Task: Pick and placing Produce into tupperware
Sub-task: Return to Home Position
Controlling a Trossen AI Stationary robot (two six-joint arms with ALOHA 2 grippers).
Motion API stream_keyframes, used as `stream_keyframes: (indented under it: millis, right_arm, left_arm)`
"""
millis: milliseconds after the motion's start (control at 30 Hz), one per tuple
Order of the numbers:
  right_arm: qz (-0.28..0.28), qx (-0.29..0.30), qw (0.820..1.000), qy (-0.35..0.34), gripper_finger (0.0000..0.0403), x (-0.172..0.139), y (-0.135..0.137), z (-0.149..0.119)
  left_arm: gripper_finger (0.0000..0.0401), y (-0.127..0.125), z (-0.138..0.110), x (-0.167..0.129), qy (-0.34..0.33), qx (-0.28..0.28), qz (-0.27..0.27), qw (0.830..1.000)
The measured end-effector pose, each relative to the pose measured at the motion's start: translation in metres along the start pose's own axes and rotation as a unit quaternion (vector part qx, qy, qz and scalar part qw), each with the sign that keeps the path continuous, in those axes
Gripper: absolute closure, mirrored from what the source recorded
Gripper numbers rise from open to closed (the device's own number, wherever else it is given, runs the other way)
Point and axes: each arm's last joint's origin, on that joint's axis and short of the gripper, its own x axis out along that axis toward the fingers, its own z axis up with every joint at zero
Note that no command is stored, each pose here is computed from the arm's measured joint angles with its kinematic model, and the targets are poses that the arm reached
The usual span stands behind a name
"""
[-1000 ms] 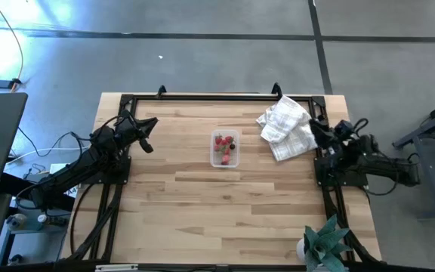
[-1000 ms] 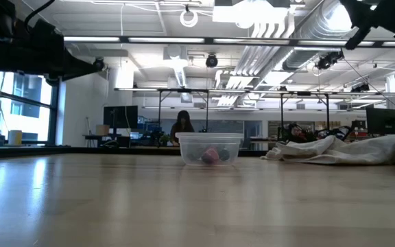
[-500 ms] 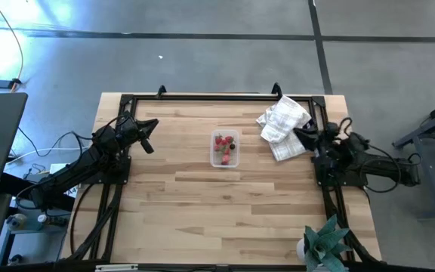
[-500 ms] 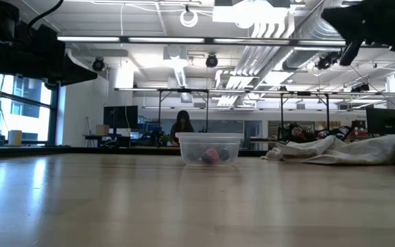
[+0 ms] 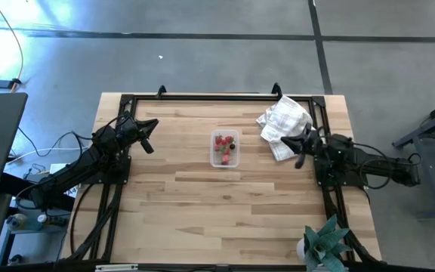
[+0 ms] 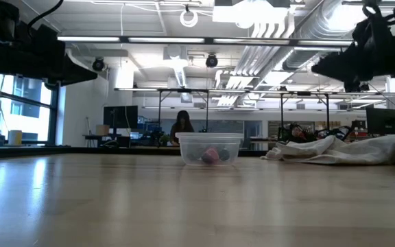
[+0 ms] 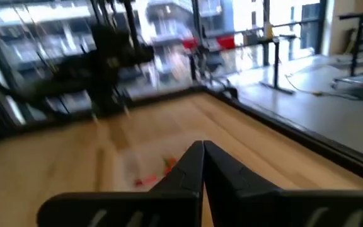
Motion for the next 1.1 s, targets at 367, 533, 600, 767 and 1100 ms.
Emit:
stream_keyframes:
  millis: [367,533,600,767,1100]
  right_arm:
    - [-0.021,-0.083,0.995,0.053,0.0403,-0.0005,-0.0026,-0.0103]
    - [-0.02,-0.109,0.992,0.054,0.0403,-0.0005,-0.0026,-0.0104]
    - [-0.02,-0.116,0.992,0.054,0.0403,-0.0005,-0.0026,-0.0104]
    - [-0.02,-0.11,0.992,0.055,0.0403,-0.0005,-0.0026,-0.0105]
    - [-0.022,-0.069,0.996,0.054,0.0403,-0.0005,-0.0026,-0.0105]
  left_arm:
    - [0.0373,0.0001,0.0,0.0,0.0,0.109,0.002,0.994]
    - [0.0373,0.0001,0.0,0.0,0.0,0.166,0.002,0.986]
    - [0.0373,0.0001,0.0,0.0,0.0,0.191,0.002,0.982]
    - [0.0373,0.0001,0.0,0.0,0.0,0.23,0.002,0.973]
    - [0.0373,0.0001,0.0,0.0,0.0,0.23,0.002,0.973]
